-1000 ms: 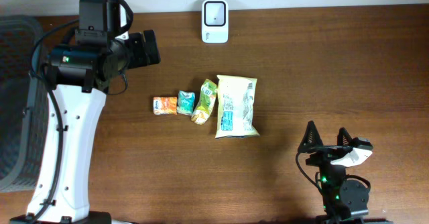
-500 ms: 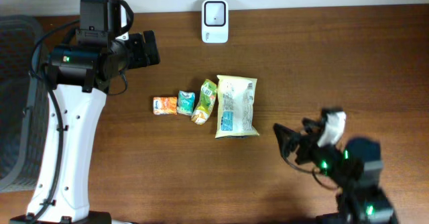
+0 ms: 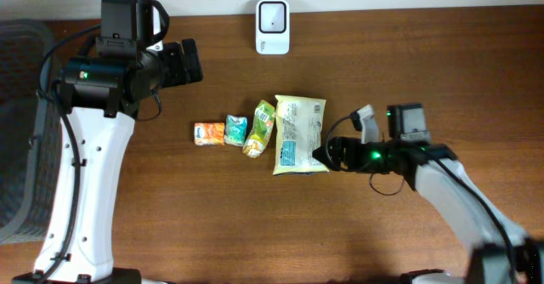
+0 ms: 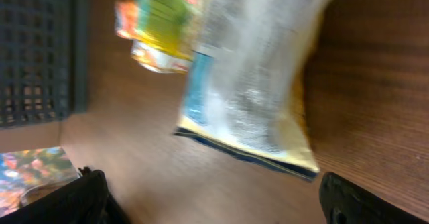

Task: Scan the item barcode
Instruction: 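Reach the right gripper to the white snack bag and grasp it, then drag the snack bag with the right gripper, flipping it toward the other items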

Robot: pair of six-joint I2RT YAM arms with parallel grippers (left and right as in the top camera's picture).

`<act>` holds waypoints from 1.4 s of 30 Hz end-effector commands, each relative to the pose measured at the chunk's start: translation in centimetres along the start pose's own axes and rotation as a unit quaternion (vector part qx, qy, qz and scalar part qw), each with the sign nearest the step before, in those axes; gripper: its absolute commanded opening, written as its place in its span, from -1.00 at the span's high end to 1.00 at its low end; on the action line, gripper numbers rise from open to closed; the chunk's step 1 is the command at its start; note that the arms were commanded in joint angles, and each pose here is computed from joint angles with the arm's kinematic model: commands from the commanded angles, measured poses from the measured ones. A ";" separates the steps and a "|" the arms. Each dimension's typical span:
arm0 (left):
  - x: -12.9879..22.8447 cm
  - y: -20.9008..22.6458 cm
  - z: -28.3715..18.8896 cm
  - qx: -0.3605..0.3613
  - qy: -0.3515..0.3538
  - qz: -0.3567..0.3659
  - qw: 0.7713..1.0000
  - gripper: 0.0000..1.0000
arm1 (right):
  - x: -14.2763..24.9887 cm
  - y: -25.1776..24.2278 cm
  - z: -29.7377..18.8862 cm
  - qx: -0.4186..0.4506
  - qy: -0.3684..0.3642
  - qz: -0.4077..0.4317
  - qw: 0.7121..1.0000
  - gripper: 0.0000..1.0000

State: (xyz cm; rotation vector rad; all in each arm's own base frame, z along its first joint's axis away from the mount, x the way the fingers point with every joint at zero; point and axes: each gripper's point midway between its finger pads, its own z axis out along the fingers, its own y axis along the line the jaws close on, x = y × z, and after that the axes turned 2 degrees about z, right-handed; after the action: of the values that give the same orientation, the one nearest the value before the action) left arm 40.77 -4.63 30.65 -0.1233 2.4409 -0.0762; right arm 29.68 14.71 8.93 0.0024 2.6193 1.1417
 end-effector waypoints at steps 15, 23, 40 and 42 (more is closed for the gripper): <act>-0.3 0.2 -0.6 -0.004 -0.009 0.007 1.000 -0.98 | -1.3 -3.6 8.1 0.033 0.003 0.085 0.996 -0.93; -0.3 0.2 -0.6 -0.004 -0.009 0.007 1.000 -0.98 | -0.8 -4.0 8.5 0.059 0.003 0.107 0.993 0.67; -0.3 0.2 -0.6 -0.004 -0.009 0.007 1.000 -0.98 | -5.9 -2.0 -1.7 0.281 0.074 -0.102 0.951 -0.16; -0.3 0.2 -0.6 -0.004 -0.009 0.007 1.000 -0.98 | -5.9 1.3 -0.4 0.195 0.075 -0.104 0.972 -0.27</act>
State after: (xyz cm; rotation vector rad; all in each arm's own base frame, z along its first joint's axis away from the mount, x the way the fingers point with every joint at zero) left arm 40.77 -4.63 30.65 -0.1233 2.4409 -0.0762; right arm 34.54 12.73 9.32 -0.1773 2.9340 0.4338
